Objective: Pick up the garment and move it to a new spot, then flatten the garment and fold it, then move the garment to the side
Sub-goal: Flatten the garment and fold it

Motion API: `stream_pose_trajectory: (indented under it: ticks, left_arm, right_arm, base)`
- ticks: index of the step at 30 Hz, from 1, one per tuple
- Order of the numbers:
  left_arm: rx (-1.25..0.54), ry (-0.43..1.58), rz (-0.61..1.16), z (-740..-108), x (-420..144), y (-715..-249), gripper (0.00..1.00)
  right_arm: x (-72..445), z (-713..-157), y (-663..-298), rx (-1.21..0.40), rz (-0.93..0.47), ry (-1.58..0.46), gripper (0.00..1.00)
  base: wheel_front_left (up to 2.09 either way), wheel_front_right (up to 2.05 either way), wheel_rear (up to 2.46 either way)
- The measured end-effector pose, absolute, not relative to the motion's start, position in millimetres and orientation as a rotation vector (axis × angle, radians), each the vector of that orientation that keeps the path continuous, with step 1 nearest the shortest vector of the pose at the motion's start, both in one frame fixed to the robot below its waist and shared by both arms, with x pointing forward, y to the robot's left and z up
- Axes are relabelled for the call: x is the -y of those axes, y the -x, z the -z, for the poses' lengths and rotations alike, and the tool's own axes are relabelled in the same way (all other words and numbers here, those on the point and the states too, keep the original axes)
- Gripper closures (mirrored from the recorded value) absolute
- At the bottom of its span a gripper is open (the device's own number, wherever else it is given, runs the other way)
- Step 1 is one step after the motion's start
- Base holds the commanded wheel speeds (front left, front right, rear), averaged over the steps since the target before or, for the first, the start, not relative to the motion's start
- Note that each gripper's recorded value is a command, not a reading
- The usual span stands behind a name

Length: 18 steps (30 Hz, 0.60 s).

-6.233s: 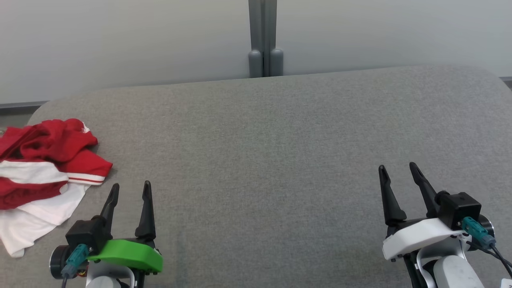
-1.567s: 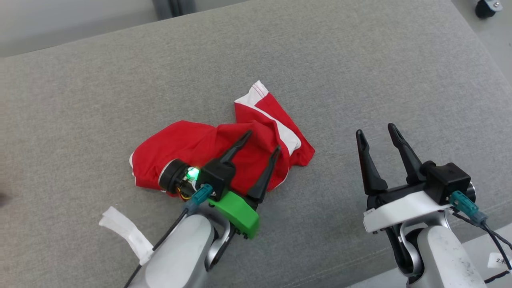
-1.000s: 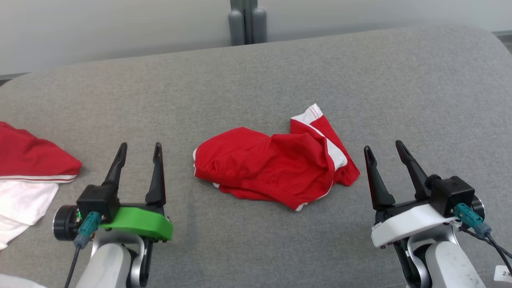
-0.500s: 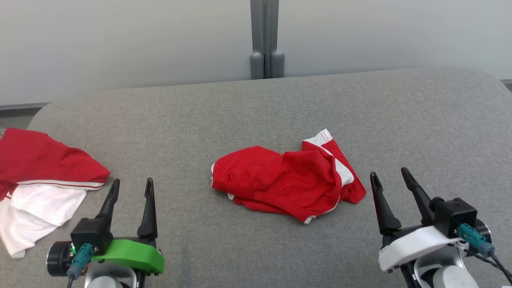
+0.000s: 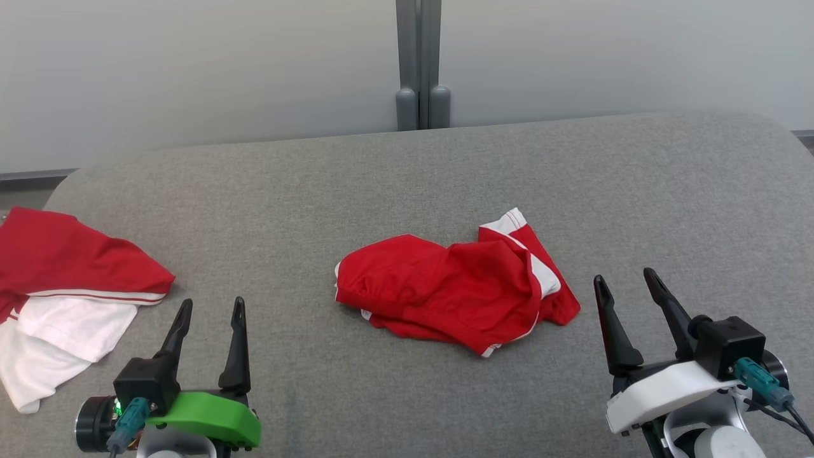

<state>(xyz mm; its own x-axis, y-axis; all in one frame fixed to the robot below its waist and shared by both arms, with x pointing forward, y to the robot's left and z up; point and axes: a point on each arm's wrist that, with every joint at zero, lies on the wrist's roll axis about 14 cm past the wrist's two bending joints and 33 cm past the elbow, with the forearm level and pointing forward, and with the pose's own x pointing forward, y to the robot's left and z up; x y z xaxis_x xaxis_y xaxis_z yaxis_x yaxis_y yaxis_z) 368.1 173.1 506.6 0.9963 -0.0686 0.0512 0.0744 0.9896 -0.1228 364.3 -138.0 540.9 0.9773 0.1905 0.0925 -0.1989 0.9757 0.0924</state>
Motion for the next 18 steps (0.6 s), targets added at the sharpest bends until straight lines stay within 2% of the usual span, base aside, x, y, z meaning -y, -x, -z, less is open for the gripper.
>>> stream_pose_trajectory:
  ticks: [11,18]
  left_arm:
    - [0.049,0.104,0.096,-509,-166,-372,0.0]
    - [0.088,0.09,0.26,-533,-110,-401,0.0]
  right_arm:
    - [138,-540,-367,0.079,-0.196,-0.101,0.0]
    - [138,-538,-385,0.078,-0.195,-0.097,0.0]
  base:
    - [0.0,0.0,0.0]
    - [0.0,0.0,0.0]
